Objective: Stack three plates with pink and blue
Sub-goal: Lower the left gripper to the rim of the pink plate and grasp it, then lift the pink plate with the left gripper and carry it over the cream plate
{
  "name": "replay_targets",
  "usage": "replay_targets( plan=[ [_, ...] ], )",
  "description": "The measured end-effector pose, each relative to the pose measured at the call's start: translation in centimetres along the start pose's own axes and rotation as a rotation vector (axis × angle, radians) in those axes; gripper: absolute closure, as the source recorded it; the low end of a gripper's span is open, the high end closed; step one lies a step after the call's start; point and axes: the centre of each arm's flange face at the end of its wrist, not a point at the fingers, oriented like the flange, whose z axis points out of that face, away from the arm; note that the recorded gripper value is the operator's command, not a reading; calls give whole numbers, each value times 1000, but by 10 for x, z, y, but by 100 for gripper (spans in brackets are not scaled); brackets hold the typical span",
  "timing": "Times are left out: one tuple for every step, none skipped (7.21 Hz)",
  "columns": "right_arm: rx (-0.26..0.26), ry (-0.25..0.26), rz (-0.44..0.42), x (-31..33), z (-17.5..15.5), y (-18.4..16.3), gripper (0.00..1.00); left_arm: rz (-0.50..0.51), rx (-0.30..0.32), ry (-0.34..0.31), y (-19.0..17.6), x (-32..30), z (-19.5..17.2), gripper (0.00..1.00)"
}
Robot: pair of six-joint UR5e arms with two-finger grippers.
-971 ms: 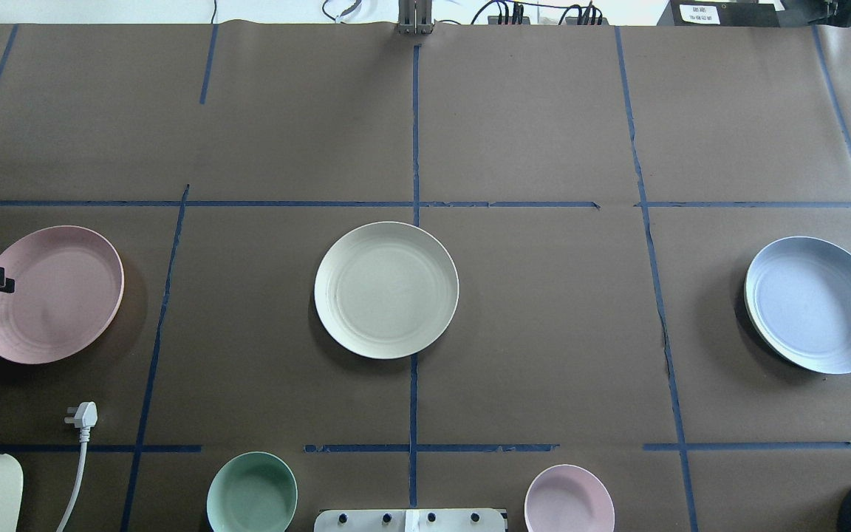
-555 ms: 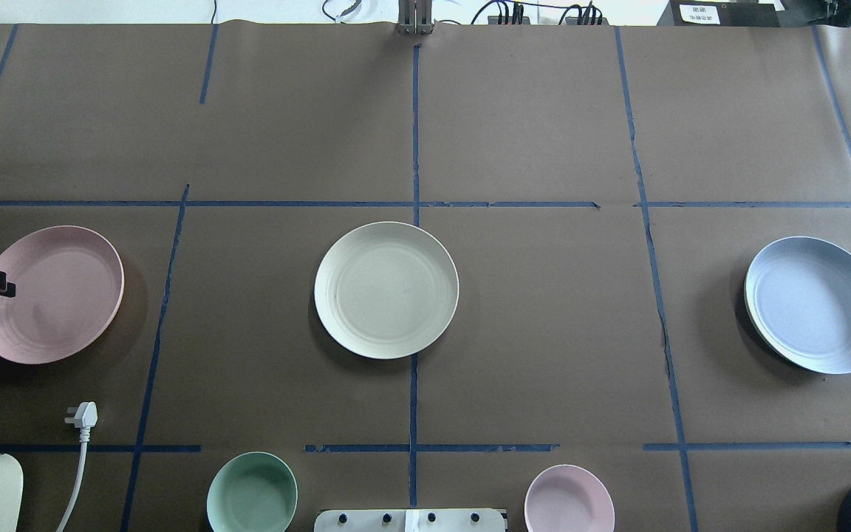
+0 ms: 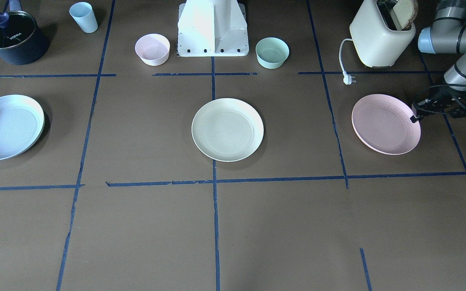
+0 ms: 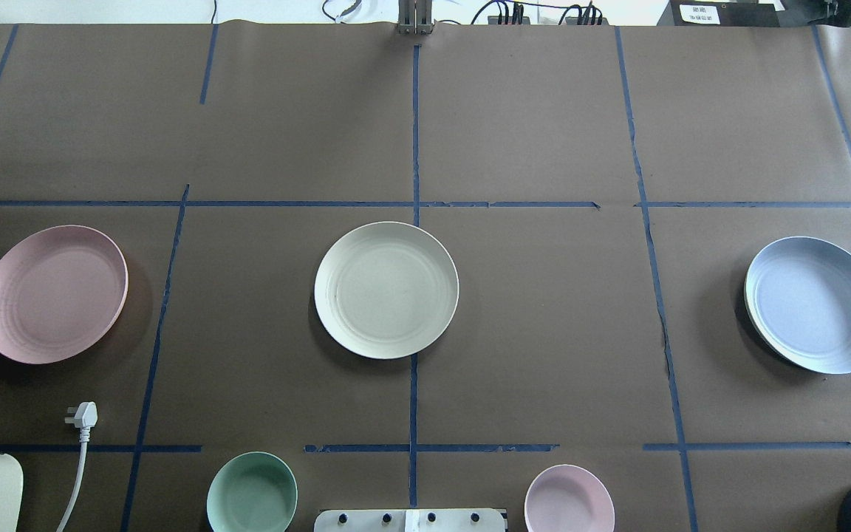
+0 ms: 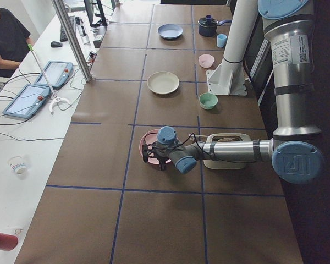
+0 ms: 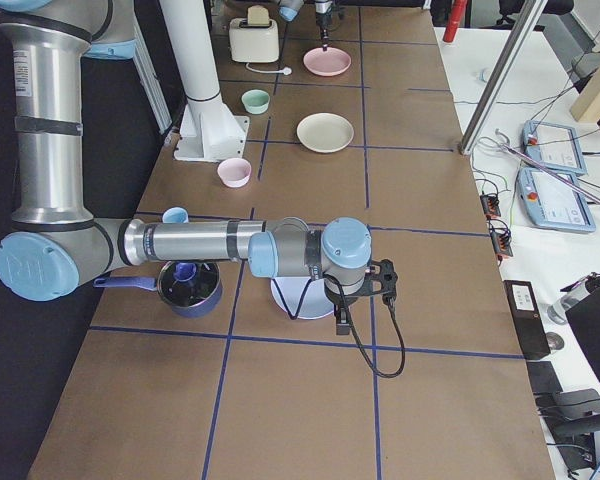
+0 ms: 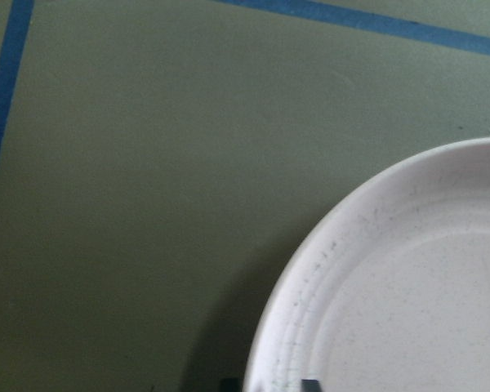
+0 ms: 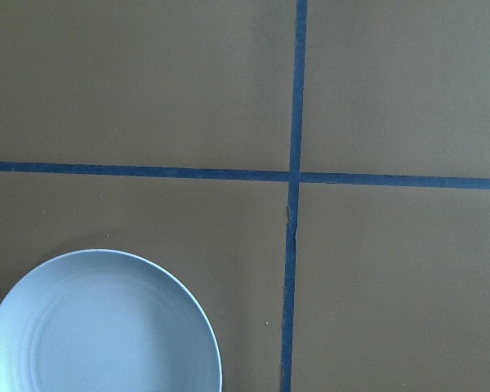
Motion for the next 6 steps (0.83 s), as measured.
replay_targets(
  plan=[
    [4, -1, -4, -2, -2, -2, 0, -17, -30, 34, -2, -2, -9, 100],
    [9, -3, -10, -5, -4, -4, 0, -53, -53, 72, -9, -9, -25, 100],
    [10, -4, -12, -6, -5, -4, 0, -95, -80, 117, -18, -16, -43, 100],
    [8, -3, -11, -5, -4, -3, 0, -123, -99, 161, -27, -16, -61, 100],
    [7, -2, -10, -4, -4, -3, 0, -140, -105, 186, -40, 1, -79, 100],
    [10, -3, -7, -6, -5, -5, 0, -147, -103, 196, -58, 33, -98, 100]
  ],
)
